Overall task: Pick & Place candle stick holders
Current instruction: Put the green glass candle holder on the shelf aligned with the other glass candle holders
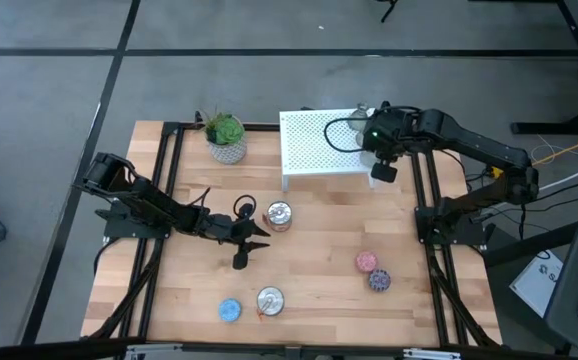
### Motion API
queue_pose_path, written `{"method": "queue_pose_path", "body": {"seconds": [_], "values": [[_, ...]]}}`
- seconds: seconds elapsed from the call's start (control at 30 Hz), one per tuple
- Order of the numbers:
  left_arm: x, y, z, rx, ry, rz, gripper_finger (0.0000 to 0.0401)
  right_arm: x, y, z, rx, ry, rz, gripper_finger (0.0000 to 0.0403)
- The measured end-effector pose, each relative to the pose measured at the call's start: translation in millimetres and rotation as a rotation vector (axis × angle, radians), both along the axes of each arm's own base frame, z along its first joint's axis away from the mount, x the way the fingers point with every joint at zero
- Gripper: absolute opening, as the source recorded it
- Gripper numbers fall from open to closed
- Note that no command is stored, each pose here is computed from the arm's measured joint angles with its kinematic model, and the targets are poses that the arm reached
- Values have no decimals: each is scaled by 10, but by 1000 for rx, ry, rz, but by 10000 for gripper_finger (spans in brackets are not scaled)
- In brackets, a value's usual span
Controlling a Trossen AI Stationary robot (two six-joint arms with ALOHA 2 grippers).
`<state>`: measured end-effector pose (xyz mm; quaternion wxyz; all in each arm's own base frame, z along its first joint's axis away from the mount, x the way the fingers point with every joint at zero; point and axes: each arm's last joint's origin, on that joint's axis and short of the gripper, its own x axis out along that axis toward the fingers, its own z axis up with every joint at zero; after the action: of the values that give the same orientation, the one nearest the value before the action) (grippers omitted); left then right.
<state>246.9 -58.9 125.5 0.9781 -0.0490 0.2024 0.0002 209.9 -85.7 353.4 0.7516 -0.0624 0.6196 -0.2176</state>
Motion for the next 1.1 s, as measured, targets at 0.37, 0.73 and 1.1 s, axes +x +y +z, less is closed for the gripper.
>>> {"method": "queue_pose_path", "body": {"seconds": [0.37,0.73,1.1], "values": [[0,0,0,0,0,0,132,17,-5,-5,3,-12,5,44],[0,0,1,-23,-1,9,132,35,-11,-5,-1,-29,-1,89],[5,-2,11,-28,-12,9,132,19,8,140,-6,-67,-3,134]]}}
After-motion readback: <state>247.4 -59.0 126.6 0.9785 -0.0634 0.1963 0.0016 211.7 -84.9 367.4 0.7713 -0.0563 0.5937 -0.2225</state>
